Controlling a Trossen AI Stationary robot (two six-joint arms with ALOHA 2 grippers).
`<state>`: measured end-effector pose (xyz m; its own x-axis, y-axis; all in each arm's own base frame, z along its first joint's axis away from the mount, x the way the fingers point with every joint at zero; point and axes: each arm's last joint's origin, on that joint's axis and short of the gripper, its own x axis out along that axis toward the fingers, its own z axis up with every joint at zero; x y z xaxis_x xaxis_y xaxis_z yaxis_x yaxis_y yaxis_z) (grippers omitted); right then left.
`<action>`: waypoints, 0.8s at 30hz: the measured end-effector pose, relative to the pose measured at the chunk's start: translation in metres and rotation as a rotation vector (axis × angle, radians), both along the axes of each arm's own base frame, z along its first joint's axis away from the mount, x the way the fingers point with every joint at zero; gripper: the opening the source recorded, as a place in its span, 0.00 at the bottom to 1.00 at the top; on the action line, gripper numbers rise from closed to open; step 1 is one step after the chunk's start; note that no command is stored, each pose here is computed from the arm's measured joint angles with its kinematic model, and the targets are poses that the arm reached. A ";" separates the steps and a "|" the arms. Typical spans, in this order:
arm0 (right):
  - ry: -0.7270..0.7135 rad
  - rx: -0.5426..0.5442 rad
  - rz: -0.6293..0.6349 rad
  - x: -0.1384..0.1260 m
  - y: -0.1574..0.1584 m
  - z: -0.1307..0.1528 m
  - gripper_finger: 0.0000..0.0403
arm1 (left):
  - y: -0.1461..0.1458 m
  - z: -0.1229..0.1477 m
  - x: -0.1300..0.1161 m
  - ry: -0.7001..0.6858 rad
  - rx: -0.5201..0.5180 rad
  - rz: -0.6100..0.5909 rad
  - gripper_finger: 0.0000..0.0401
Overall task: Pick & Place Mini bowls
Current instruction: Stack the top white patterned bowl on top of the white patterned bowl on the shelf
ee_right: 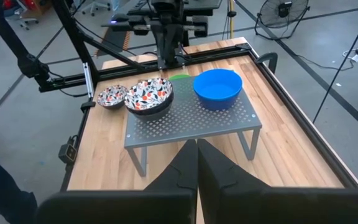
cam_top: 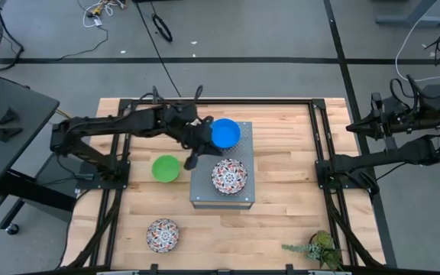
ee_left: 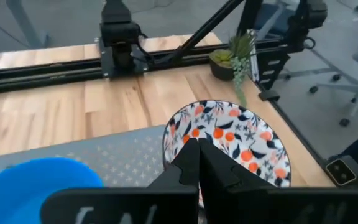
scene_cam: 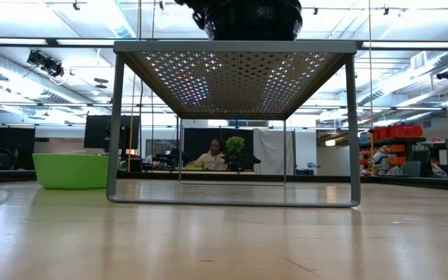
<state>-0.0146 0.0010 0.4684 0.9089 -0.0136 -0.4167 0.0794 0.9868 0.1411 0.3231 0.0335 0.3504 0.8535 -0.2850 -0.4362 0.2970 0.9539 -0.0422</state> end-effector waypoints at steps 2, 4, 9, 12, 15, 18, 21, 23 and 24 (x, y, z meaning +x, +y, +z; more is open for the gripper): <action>0.000 0.000 0.000 0.000 0.000 0.000 0.01 | 0.000 -0.006 0.006 0.009 -0.014 -0.013 0.00; 0.000 0.000 0.000 0.000 0.000 0.000 0.01 | 0.001 -0.011 0.013 0.002 -0.016 -0.020 0.00; 0.000 0.000 0.000 0.000 0.000 0.000 0.01 | 0.002 -0.023 0.025 0.013 -0.024 -0.029 0.00; 0.000 0.000 0.000 0.000 0.000 0.000 0.01 | 0.003 -0.027 0.030 0.011 -0.024 -0.028 0.00; 0.000 0.000 0.000 0.000 0.000 0.000 0.01 | 0.004 -0.029 0.033 0.009 -0.016 -0.020 0.00; 0.000 0.000 0.000 0.000 0.000 0.000 0.01 | 0.004 -0.035 0.035 0.031 -0.017 -0.018 0.00; 0.000 0.000 0.001 0.000 0.000 0.000 0.01 | 0.005 -0.037 0.037 0.032 -0.019 -0.022 0.00; 0.000 0.000 0.000 0.000 0.000 0.000 0.01 | 0.005 -0.038 0.038 0.031 -0.020 -0.021 0.00; -0.001 0.000 0.000 0.000 0.000 0.000 0.01 | 0.005 -0.038 0.039 0.030 -0.021 -0.024 0.00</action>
<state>-0.0147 0.0010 0.4684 0.9092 -0.0136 -0.4162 0.0794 0.9868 0.1411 0.3617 0.0385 0.3120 0.8330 -0.3142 -0.4554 0.3178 0.9455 -0.0712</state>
